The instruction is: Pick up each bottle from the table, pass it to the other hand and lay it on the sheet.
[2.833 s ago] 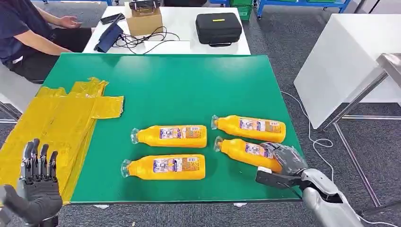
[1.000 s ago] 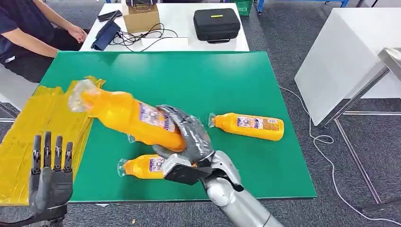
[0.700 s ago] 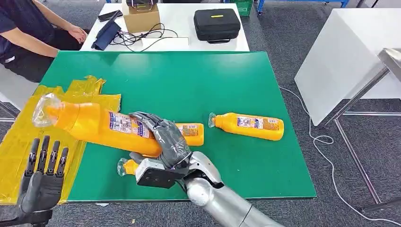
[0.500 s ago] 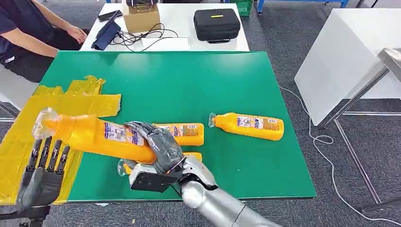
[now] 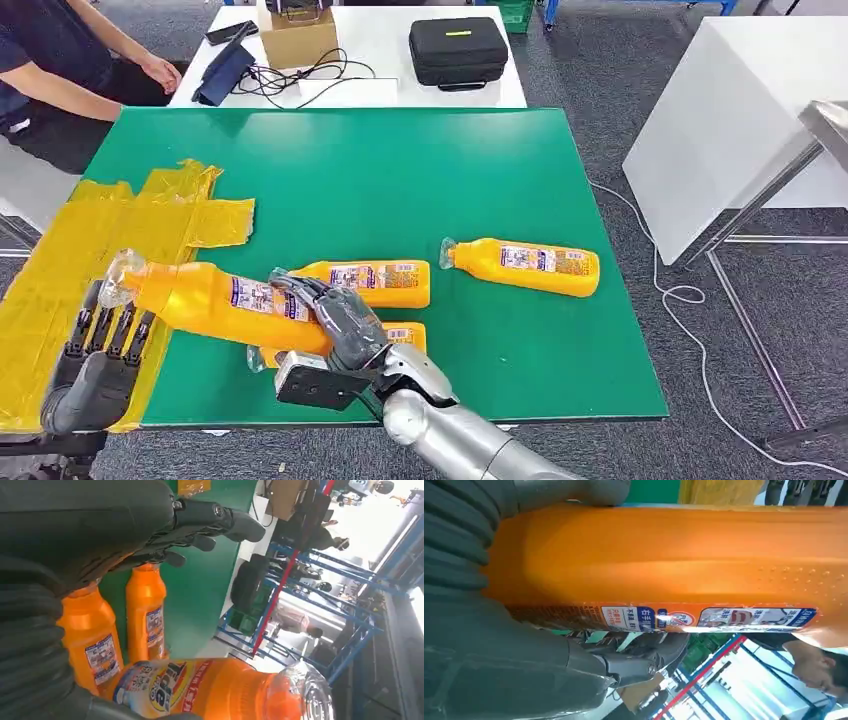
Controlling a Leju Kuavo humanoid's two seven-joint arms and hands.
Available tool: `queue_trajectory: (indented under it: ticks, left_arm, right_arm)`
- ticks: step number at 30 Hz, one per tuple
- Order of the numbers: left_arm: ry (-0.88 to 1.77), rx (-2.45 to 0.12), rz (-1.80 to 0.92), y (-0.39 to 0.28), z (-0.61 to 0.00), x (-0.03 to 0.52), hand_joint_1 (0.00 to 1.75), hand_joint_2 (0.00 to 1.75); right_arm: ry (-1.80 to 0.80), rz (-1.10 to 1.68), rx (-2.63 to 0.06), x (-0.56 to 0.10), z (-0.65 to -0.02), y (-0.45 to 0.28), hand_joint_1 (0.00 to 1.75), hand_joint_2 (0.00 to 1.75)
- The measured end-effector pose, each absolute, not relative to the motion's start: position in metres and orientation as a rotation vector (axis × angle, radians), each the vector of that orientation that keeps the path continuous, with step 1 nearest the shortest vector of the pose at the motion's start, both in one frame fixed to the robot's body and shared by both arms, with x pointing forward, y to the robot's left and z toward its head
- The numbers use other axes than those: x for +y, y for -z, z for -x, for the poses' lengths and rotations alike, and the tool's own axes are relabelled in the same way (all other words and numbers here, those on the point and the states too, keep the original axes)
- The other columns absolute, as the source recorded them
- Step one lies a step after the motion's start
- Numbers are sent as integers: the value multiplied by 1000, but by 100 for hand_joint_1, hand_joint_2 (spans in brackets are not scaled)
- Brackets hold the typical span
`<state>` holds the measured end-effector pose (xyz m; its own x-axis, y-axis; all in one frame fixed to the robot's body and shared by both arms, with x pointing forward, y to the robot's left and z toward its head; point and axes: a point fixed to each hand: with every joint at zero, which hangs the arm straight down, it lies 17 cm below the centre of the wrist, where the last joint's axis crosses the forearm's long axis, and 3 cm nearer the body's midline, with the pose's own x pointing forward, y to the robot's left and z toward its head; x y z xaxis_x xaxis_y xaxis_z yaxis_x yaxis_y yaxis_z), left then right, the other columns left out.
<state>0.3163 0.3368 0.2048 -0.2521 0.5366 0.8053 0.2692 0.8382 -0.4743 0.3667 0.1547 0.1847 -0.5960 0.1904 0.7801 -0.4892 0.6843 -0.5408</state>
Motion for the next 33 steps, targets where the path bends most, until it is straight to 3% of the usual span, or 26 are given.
queue_trajectory:
  ticks: [15,25,33]
  left_arm:
    - [-99,-1846,621,-207,-367,298,0,175]
    - [-123,-1858,517,-207,-367,317,0,175]
    - [-64,-1867,525,-201,-356,279,0,175]
  right_arm:
    - [-946,-185,-1949,160,-357,-180,175,175]
    - [-975,-341,-1928,200,-332,-230,175,175]
    - [-1053,-344,-1994,215,-316,-258,175,175]
